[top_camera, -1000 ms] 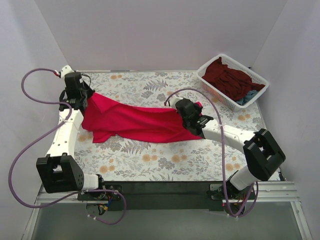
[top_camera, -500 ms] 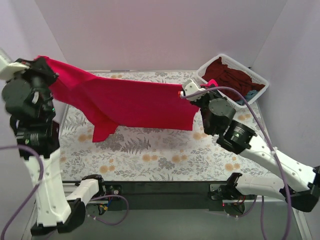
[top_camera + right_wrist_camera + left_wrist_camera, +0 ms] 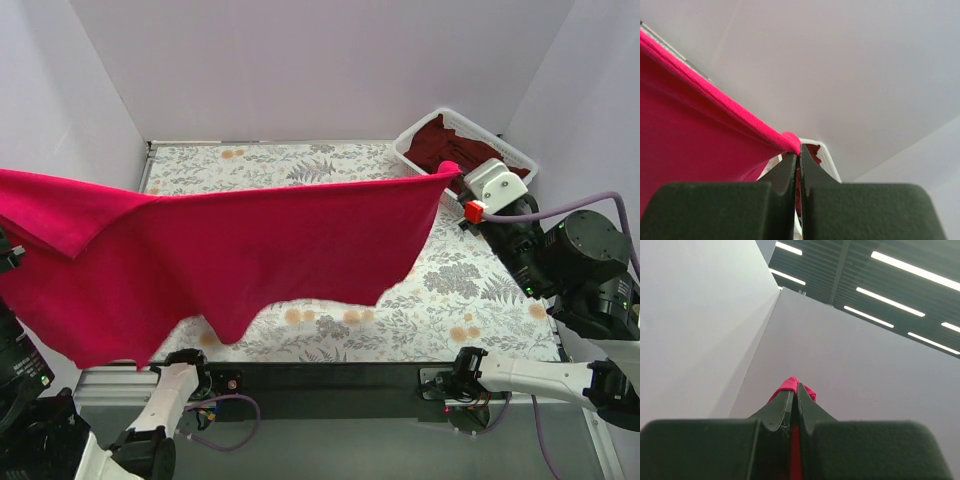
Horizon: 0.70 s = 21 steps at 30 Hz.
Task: Fold and stack the t-shirts
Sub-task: Flatten the tshirt out
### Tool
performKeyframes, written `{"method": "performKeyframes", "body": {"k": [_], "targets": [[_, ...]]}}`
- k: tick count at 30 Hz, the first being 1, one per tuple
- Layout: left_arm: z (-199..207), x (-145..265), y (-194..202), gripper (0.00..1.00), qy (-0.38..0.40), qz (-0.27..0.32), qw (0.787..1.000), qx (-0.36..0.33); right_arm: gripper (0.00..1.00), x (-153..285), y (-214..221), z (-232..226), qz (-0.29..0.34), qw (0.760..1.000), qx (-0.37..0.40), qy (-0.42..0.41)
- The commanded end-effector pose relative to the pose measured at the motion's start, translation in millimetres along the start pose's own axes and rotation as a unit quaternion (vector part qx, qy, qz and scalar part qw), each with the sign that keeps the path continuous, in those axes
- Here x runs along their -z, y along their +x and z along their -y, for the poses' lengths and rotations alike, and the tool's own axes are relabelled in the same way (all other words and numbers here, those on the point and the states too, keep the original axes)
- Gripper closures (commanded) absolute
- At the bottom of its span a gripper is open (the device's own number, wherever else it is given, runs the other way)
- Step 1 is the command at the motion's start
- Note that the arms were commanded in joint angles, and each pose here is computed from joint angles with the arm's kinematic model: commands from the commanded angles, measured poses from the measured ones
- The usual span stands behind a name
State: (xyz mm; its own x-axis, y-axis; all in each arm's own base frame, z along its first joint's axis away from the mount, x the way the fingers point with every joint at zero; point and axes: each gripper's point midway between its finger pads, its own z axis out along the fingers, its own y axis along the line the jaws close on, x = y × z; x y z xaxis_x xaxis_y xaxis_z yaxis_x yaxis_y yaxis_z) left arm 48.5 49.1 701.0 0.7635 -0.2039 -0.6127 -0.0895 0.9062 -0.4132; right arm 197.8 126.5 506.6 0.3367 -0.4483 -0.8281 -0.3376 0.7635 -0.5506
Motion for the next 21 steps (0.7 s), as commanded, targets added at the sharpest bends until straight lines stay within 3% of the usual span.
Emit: {"method": "performKeyframes", "body": {"k": [1,2,6,7,9,10,12,13,16,21], "targets": [[-6,-37,75,1.0,-0.008,-0.08,0.996,-0.045,0.99,-20,8,-33,-0.027,0.998,0.035,-0.048],[-5,-41,80,1.0,-0.009,-0.083,0.995,-0.047,0.99,-24,10,-37,-0.035,0.997,0.044,-0.049],[-19,-69,173,1.0,-0.019,-0.165,0.983,-0.079,0.99,-54,24,-49,-0.071,0.992,0.092,-0.043],[-30,-74,222,1.0,-0.028,-0.211,0.973,-0.092,0.99,-64,31,-52,-0.08,0.991,0.096,-0.046],[-40,-78,268,1.0,-0.034,-0.242,0.965,-0.096,0.99,-95,75,-54,-0.128,0.985,0.103,-0.057],[-55,-72,318,1.0,-0.042,-0.284,0.952,-0.107,0.99,-108,97,-41,-0.15,0.983,0.102,-0.035],[-61,-77,353,1.0,-0.041,-0.291,0.951,-0.102,0.99,-131,147,-59,-0.19,0.971,0.135,-0.047],[-73,-72,396,1.0,-0.046,-0.321,0.94,-0.106,0.99,-144,161,-46,-0.194,0.972,0.134,-0.018],[-94,-64,474,1.0,-0.057,-0.37,0.922,-0.104,0.99,-175,217,-58,-0.233,0.962,0.137,-0.029],[-133,-17,587,1.0,-0.073,-0.451,0.884,-0.102,0.99,-215,316,-88,-0.305,0.936,0.166,-0.057]]}}
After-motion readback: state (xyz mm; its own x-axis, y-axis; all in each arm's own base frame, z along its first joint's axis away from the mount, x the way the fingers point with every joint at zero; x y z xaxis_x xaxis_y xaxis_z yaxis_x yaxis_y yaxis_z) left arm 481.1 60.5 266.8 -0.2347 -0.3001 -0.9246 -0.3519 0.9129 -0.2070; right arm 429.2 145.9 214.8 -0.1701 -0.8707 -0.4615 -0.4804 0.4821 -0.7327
